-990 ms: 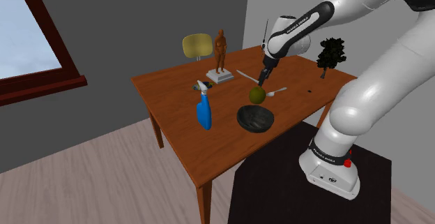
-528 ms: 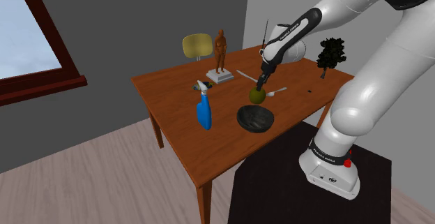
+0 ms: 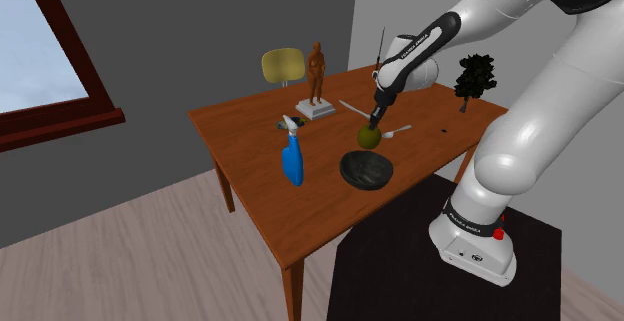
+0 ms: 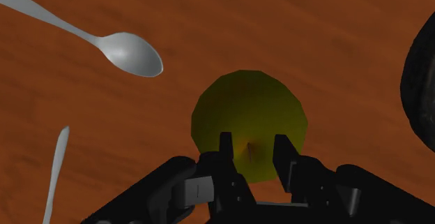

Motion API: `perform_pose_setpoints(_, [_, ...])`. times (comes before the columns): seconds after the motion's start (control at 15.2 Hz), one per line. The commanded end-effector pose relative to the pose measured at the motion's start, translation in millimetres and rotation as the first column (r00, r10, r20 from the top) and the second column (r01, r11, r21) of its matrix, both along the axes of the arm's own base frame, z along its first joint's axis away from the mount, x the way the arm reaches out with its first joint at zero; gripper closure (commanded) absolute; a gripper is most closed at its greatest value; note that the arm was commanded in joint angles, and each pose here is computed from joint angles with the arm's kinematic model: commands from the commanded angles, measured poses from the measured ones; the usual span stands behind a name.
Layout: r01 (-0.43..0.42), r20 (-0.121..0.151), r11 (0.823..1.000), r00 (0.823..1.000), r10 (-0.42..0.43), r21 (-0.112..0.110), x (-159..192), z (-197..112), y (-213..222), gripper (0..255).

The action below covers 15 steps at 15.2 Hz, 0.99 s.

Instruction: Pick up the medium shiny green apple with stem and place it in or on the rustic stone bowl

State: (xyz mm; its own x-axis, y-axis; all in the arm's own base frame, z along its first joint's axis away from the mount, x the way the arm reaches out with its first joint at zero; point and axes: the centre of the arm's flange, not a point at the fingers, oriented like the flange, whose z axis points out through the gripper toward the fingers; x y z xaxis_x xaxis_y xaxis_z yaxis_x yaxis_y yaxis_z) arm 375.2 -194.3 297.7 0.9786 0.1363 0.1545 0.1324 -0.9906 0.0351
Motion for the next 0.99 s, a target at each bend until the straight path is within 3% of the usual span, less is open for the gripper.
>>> perform_pose_setpoints(0.0, [0.0, 0.0, 1.0, 1.0, 0.0, 0.0, 0.0, 0.0, 0.0, 255])
perform_pose_setpoints(0.46, [0.0, 0.0, 1.0, 1.0, 0.0, 0.0, 0.0, -0.1, 0.0, 255])
perform_pose_setpoints(0.92, [0.0, 0.0, 1.0, 1.0, 0.0, 0.0, 0.0, 36.9, 0.0, 255])
